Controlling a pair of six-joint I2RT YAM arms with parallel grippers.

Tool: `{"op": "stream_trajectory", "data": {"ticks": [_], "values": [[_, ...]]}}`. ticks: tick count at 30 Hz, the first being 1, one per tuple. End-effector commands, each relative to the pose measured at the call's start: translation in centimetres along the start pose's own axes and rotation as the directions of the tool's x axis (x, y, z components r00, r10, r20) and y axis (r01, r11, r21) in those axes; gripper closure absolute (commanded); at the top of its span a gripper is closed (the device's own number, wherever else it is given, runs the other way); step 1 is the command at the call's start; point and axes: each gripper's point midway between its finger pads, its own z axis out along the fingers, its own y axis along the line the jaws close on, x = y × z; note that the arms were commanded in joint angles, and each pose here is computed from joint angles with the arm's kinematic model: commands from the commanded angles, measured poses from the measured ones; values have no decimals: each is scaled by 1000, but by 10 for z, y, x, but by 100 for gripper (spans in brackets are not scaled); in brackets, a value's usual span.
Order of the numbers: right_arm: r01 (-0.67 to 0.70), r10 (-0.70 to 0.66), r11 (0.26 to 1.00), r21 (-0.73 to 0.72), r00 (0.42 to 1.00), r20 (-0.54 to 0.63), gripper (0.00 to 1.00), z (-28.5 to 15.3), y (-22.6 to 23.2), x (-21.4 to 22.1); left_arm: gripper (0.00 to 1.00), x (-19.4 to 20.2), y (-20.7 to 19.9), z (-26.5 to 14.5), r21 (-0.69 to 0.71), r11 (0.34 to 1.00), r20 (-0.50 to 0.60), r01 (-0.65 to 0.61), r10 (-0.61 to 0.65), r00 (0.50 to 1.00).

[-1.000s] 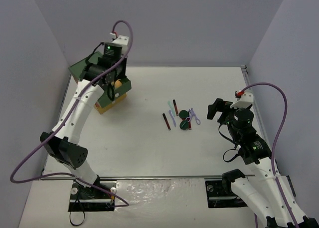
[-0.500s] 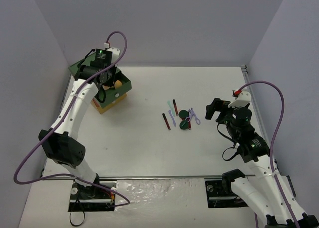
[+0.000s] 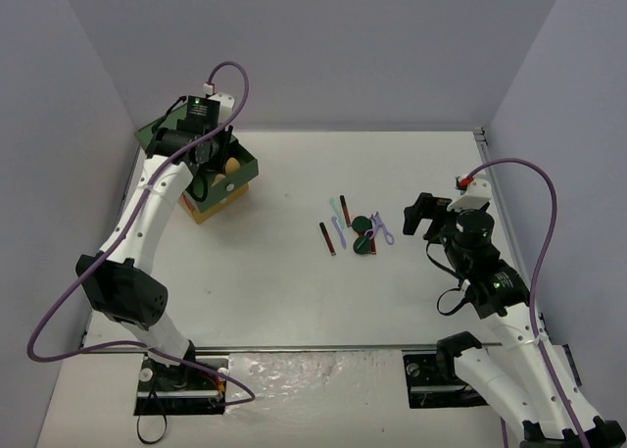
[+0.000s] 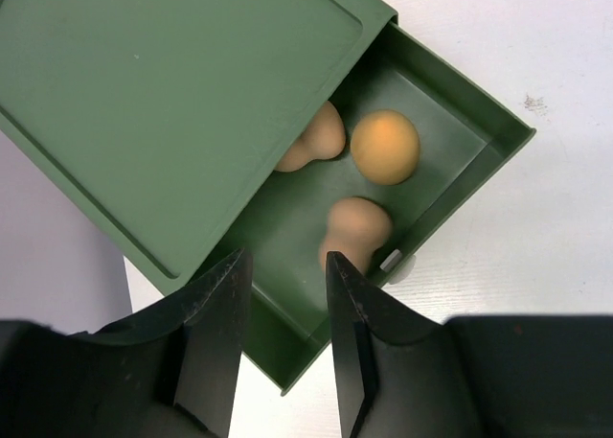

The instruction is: Organize the makeup

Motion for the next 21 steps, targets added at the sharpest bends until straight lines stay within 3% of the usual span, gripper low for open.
{"op": "stream_trajectory", "data": {"ticks": [1, 8, 13, 16, 21], "values": [[-5, 7, 999, -40, 999, 43, 0, 3, 11, -14, 64, -31, 20, -37, -31, 998, 124, 48, -44, 991], [-9, 10, 999, -47, 1000, 22, 0, 6, 12, -8, 45, -37, -23, -57, 153, 979, 160, 138, -163, 974], [-1, -1, 998, -66, 999, -33, 0, 15, 17, 3, 31, -32, -72, -66, 268, 956, 151, 118, -163, 975], [0, -8, 997, -78, 996, -92, 0, 23, 22, 14, 21, -21, -91, -72, 308, 947, 136, 96, -143, 980], [-32, -7, 989, -142, 964, -265, 0, 47, 40, 53, 11, -1, -84, -79, 286, 954, 146, 95, -141, 979]]}}
